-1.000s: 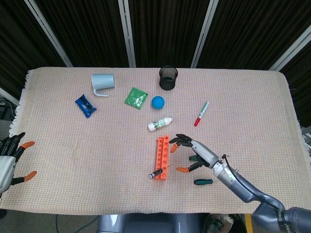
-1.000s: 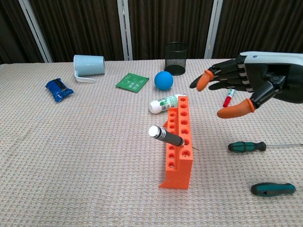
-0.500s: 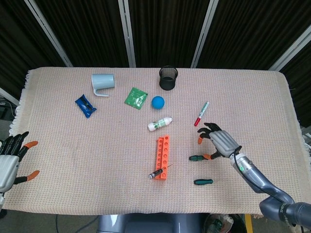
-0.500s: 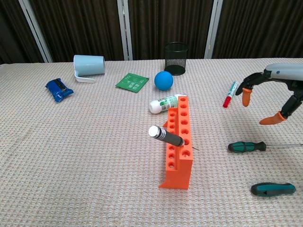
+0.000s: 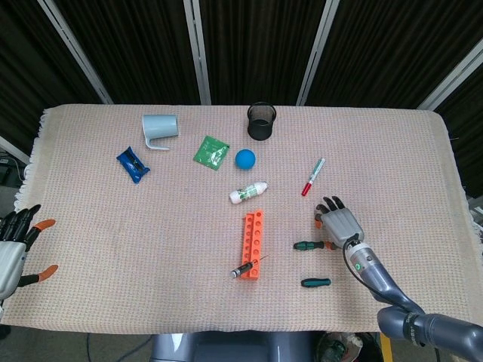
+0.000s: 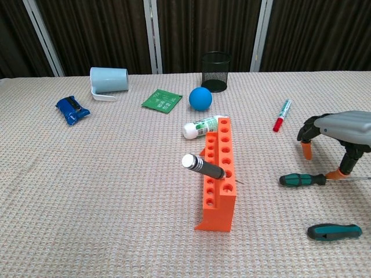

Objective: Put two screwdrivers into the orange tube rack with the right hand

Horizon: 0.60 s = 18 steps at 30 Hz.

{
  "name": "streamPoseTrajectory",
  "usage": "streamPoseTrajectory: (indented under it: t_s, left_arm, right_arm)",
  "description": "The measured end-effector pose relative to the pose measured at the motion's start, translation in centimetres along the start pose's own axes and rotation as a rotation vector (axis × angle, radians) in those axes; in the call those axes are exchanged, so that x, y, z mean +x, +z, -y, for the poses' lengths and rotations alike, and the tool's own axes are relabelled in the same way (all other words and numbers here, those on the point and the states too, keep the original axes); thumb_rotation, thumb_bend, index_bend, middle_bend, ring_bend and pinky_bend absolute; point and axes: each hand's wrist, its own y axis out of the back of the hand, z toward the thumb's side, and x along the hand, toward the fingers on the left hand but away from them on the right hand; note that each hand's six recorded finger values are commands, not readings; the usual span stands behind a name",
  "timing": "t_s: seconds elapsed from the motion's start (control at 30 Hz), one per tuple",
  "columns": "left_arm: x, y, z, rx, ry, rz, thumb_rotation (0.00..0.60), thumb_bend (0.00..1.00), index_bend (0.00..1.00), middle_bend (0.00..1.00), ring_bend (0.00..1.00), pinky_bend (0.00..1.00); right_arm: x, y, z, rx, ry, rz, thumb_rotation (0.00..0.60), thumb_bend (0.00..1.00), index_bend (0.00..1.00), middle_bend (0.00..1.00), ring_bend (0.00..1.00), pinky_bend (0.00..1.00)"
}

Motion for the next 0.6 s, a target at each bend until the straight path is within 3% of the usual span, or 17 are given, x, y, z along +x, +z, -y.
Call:
streamPoseTrajectory:
  t_s: [0.6]
  left_arm:
    - [0.5, 0.5, 0.5, -0.009, -0.010, 0.012, 0.600, 0.11, 0.22, 0.00, 0.00, 0.00]
  right_arm:
    - [3.0, 2.0, -1.3, 0.006, -0.002, -0.024, 0.600, 0.15, 0.46, 0.16, 0.00, 0.00]
